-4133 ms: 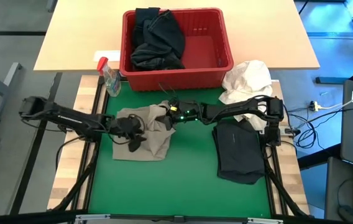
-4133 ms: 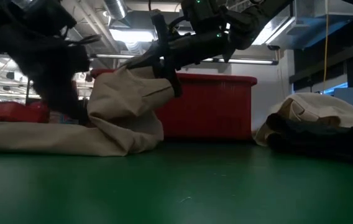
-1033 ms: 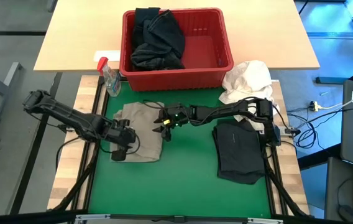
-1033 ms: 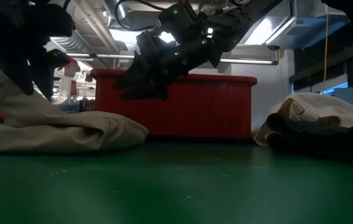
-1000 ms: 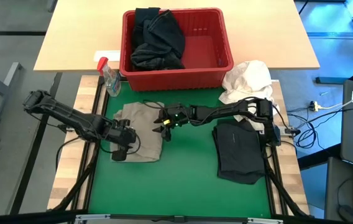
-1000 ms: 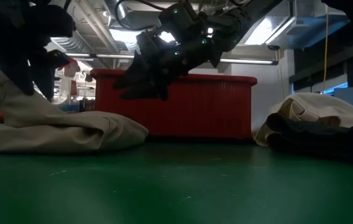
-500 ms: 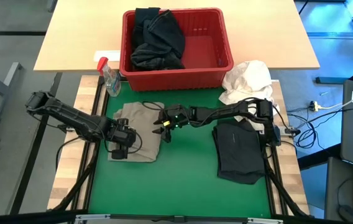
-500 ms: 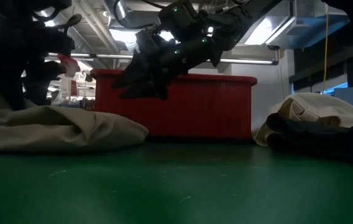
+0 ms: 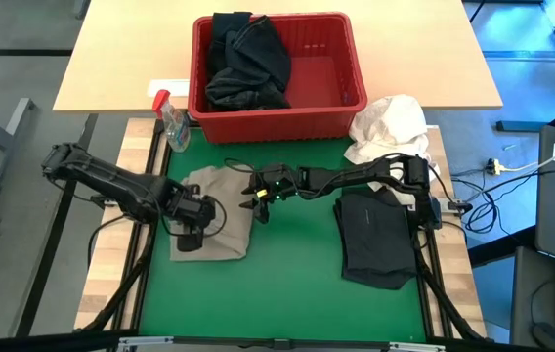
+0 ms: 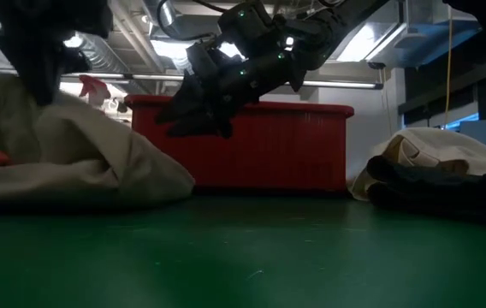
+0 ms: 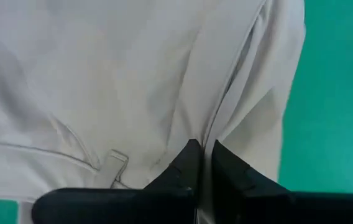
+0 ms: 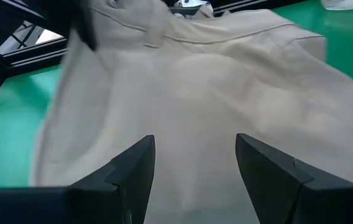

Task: Fold Laundry from Bin
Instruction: Fold the brown shorts

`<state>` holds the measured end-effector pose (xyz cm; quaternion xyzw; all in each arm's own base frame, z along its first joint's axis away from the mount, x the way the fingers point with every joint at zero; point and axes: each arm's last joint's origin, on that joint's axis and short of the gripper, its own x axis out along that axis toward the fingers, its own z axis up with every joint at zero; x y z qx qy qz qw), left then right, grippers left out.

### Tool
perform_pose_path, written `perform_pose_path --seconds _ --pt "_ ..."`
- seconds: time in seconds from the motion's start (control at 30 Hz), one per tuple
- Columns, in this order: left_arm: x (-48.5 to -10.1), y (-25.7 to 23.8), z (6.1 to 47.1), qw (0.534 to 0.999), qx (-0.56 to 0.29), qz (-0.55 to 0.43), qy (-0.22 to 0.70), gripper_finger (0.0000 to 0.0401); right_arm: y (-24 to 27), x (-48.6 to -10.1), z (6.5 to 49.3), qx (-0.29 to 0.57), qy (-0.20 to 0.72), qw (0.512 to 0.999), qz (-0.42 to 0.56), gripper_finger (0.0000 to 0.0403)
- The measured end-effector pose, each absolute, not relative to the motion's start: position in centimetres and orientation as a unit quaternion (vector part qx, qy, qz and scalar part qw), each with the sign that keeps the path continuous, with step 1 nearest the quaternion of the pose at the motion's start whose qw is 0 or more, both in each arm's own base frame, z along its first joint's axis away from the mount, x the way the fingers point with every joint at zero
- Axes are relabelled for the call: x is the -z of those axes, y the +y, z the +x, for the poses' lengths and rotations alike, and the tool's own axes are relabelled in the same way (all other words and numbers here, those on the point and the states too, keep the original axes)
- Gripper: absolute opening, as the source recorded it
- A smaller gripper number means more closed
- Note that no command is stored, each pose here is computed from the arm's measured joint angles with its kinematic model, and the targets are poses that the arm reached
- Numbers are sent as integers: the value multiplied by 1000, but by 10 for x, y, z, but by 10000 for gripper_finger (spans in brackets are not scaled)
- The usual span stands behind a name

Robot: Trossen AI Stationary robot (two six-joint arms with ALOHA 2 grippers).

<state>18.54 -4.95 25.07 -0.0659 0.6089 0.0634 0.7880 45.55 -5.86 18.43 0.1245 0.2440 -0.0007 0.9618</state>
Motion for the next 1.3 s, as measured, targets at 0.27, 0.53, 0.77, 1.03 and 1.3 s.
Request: perform_pose_path --seconds 0.27,0.53,0.77,1.03,1.3 --pt "-257 -61 186 753 -88 -209 617 15 -59 -182 454 11 256 959 123 222" --pt "-250 -74 191 748 -110 -215 618 18 -51 -191 453 -47 248 960 122 222" --pt "-250 -79 198 762 -99 -236 594 19 -12 -208 437 -72 314 940 108 222" --pt "-250 -80 199 775 -139 -236 570 19 68 -206 436 -101 311 943 63 222" --pt "-251 -84 199 788 -143 -225 555 19 138 -178 450 -85 195 974 78 222"
